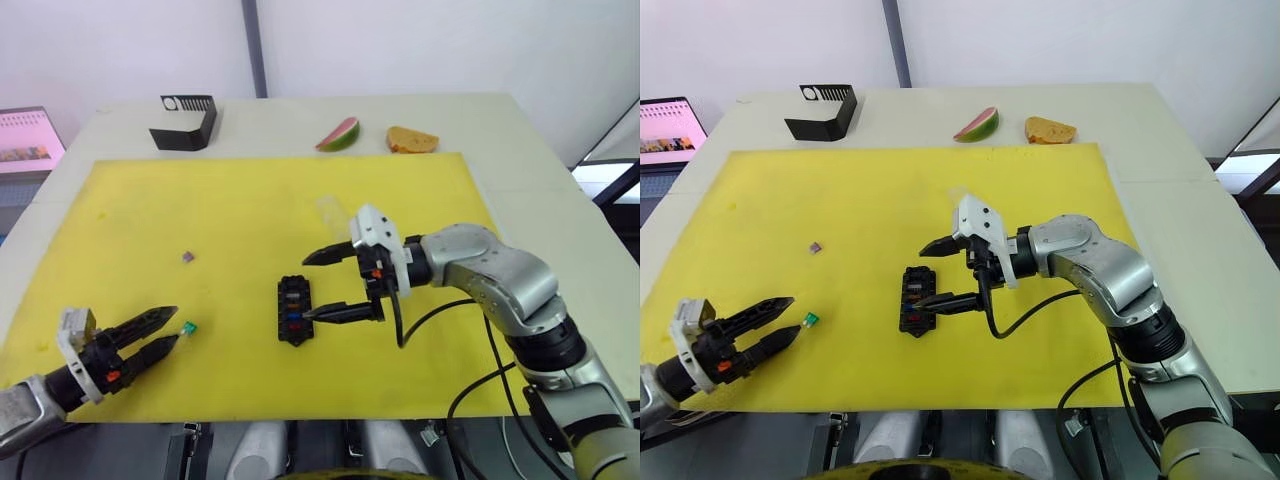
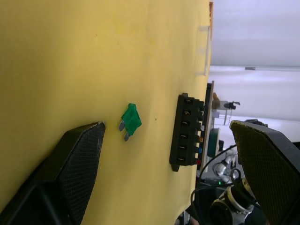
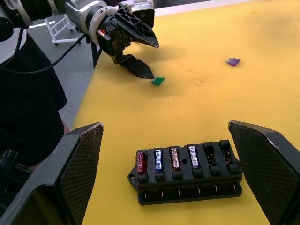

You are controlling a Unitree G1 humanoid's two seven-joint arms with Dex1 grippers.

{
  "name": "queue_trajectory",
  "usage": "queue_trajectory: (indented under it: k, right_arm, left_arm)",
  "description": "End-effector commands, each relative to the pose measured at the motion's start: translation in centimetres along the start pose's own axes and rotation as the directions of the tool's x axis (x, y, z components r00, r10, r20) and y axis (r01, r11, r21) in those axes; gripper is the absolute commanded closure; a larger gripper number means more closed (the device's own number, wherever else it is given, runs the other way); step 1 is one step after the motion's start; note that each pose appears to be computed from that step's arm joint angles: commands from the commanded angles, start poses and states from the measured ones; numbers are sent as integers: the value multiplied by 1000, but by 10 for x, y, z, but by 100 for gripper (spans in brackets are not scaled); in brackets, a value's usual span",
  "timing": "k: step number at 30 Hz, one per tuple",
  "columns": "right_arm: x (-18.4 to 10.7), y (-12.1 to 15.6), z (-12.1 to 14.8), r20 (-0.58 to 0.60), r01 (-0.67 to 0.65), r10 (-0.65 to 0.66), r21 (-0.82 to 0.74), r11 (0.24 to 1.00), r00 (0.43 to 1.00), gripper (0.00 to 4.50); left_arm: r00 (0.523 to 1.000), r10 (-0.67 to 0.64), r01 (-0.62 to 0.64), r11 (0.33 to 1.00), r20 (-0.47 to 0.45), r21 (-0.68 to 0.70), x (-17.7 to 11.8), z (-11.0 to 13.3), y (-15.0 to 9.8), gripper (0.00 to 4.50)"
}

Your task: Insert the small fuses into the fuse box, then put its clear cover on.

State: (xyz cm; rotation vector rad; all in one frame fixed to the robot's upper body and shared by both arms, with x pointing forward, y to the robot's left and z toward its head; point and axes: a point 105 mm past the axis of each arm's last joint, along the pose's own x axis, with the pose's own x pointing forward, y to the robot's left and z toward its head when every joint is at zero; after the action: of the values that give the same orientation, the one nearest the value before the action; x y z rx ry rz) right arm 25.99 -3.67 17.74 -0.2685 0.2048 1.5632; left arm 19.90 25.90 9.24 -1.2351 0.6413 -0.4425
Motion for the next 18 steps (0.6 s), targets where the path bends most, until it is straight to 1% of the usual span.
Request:
queue_trajectory:
  k: [1, 4, 8, 12, 16, 18]
  right_arm:
    - [-2, 2, 9, 20, 11, -10, -47, 999, 1000, 0]
    - [-2, 1, 9, 18, 17, -16, -48, 999, 1000, 0]
    - [-4, 0, 8, 15, 27, -26, -47, 999, 1000, 0]
    - [-5, -1, 8, 12, 36, -36, -45, 998, 999, 0]
    - [-8, 0, 7, 6, 43, -43, -44, 998, 999, 0]
    - [-9, 0, 6, 4, 45, -45, -43, 998, 999, 0]
  left_arm:
    - [999, -2, 1, 1000, -54, -12, 11, -10, 2, 2]
    - [997, -6, 5, 1000, -76, -13, 16, -14, 2, 2]
    - [994, 29, -31, 999, -103, -9, 19, -17, 6, 2]
    - [991, 80, -83, 996, -103, -22, 16, -16, 20, 2]
    - [991, 80, -82, 996, -105, -19, 17, -17, 21, 2]
    - [993, 81, -83, 996, -83, -21, 18, -15, 22, 55]
